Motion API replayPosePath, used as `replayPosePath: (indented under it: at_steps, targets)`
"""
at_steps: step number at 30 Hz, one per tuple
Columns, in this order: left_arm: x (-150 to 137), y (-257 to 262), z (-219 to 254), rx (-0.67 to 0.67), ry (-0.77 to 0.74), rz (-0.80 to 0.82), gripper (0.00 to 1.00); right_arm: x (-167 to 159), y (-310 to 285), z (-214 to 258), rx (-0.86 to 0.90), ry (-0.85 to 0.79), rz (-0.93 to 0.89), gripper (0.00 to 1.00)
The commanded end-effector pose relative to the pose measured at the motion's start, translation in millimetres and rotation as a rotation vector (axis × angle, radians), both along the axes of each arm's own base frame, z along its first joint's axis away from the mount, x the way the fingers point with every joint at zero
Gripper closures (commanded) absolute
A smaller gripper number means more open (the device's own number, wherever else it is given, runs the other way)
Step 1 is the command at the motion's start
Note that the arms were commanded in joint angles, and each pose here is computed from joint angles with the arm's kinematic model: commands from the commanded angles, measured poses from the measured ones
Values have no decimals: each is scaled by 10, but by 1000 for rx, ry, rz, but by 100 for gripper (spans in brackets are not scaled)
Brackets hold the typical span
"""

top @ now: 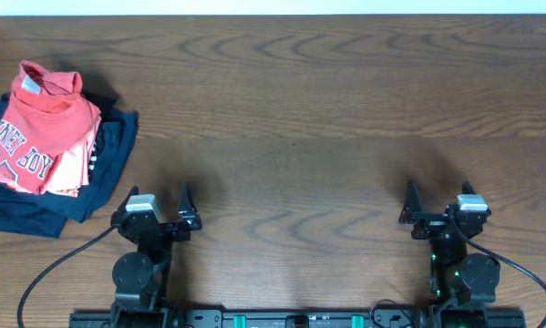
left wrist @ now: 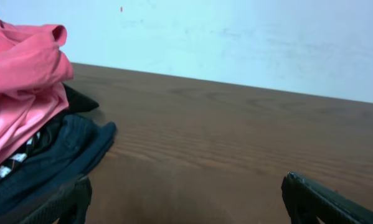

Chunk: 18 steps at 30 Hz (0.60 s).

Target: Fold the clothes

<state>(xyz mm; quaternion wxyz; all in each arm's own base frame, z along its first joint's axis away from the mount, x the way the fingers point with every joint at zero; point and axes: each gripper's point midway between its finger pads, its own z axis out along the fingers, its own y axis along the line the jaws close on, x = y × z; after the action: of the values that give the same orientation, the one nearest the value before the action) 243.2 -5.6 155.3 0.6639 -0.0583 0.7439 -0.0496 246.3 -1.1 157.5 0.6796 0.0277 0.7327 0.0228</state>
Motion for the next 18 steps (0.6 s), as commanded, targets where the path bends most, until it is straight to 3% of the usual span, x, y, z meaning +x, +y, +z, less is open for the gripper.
replayPosePath:
  at_steps: [1, 14, 18]
  targets:
    - [5, 47, -170, 22, 34, 23, 2, -2, -29, -11, 3, 0, -11, 1]
    - [28, 47, 49, 10, -56, 25, 2, -2, -29, -11, 3, 0, -11, 1]
    - [2, 27, -191, 15, 43, 12, 2, -2, -29, -11, 3, 0, -11, 1]
